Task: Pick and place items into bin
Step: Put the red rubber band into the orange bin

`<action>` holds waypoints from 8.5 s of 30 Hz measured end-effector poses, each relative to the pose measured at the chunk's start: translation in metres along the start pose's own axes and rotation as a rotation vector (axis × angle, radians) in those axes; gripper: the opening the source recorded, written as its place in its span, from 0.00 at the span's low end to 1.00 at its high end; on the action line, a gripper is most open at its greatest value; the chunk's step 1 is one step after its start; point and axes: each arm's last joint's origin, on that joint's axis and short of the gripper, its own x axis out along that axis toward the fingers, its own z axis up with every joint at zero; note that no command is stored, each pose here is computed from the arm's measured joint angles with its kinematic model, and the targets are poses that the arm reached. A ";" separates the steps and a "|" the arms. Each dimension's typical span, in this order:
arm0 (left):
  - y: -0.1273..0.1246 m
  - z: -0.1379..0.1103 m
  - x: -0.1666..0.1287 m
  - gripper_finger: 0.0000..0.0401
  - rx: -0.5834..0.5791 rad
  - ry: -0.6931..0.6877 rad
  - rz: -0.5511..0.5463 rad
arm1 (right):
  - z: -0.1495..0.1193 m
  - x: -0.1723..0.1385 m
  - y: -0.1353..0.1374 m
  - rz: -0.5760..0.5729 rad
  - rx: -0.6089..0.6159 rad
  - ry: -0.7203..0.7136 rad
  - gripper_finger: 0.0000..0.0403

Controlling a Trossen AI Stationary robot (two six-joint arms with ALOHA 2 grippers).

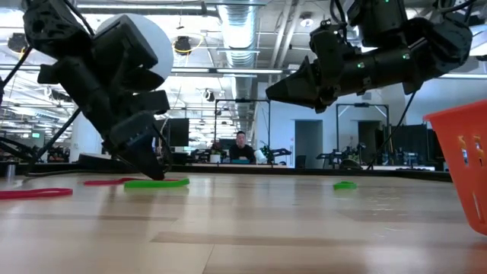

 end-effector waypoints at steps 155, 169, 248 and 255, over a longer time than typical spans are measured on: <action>-0.054 0.067 -0.024 0.28 0.161 -0.002 -0.126 | 0.033 -0.099 0.221 0.416 0.028 0.751 0.09; -0.054 0.067 -0.024 0.28 0.245 0.006 -0.147 | 0.034 -0.081 0.210 0.291 0.022 0.681 0.09; -0.082 -0.015 -0.049 0.25 0.214 0.428 -0.302 | 0.050 -0.004 0.113 0.005 -0.167 0.654 0.09; -0.083 -0.017 -0.049 0.25 0.264 0.417 -0.312 | 0.050 -0.004 0.113 0.005 -0.167 0.654 0.09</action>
